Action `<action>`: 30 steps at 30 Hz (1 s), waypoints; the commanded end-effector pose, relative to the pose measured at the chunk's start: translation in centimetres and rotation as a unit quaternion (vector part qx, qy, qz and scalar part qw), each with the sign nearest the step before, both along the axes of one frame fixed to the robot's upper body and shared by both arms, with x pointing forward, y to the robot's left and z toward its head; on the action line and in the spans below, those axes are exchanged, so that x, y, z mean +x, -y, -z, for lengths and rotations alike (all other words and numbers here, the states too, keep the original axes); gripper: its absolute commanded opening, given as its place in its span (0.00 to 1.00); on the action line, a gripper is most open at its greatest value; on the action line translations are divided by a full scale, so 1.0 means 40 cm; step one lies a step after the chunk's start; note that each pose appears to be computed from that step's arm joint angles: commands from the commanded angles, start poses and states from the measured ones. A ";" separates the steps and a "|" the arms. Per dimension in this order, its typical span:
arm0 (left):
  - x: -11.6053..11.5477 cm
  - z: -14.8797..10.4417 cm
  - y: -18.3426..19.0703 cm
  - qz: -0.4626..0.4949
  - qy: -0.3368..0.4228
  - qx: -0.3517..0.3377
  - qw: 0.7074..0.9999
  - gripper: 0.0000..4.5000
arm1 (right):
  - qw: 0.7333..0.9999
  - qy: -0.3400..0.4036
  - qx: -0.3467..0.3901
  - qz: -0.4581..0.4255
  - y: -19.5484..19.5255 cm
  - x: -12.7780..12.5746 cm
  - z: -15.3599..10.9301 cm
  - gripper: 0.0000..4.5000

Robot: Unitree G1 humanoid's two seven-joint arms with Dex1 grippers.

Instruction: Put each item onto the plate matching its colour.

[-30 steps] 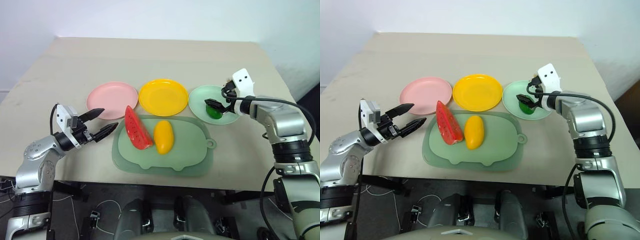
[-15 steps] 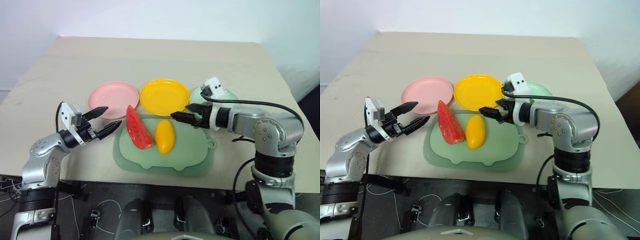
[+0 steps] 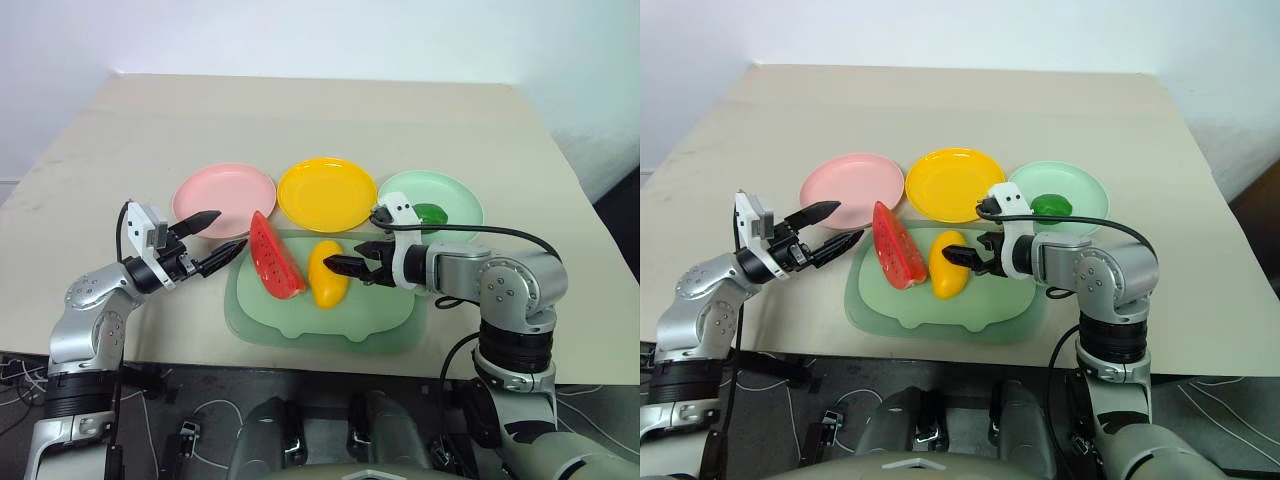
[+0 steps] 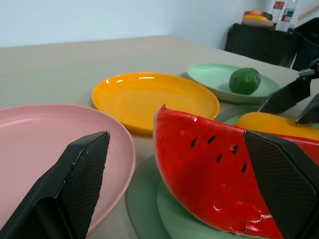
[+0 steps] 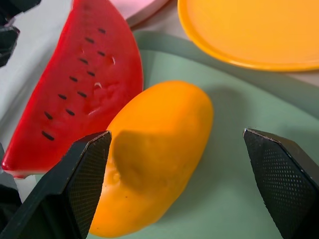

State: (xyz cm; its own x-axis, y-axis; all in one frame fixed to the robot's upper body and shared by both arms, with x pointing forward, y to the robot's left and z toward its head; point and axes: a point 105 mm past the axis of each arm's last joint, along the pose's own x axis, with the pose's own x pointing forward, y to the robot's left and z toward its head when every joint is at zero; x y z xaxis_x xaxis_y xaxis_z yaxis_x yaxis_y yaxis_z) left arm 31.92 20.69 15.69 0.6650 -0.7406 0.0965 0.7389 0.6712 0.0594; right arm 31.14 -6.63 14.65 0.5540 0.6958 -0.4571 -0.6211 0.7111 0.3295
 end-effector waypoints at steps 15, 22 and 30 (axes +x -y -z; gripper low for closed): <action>-0.070 -0.066 0.011 0.077 0.024 0.043 0.996 1.00 | 0.998 -0.022 0.015 -0.054 -0.085 -0.036 0.015 1.00; -0.076 -0.091 0.018 0.103 0.019 0.058 0.993 1.00 | 0.999 -0.009 0.004 -0.054 -0.084 -0.030 0.015 1.00; -0.080 -0.109 0.027 0.119 0.014 0.060 0.991 1.00 | 0.997 0.025 -0.010 -0.067 -0.084 -0.027 0.009 0.69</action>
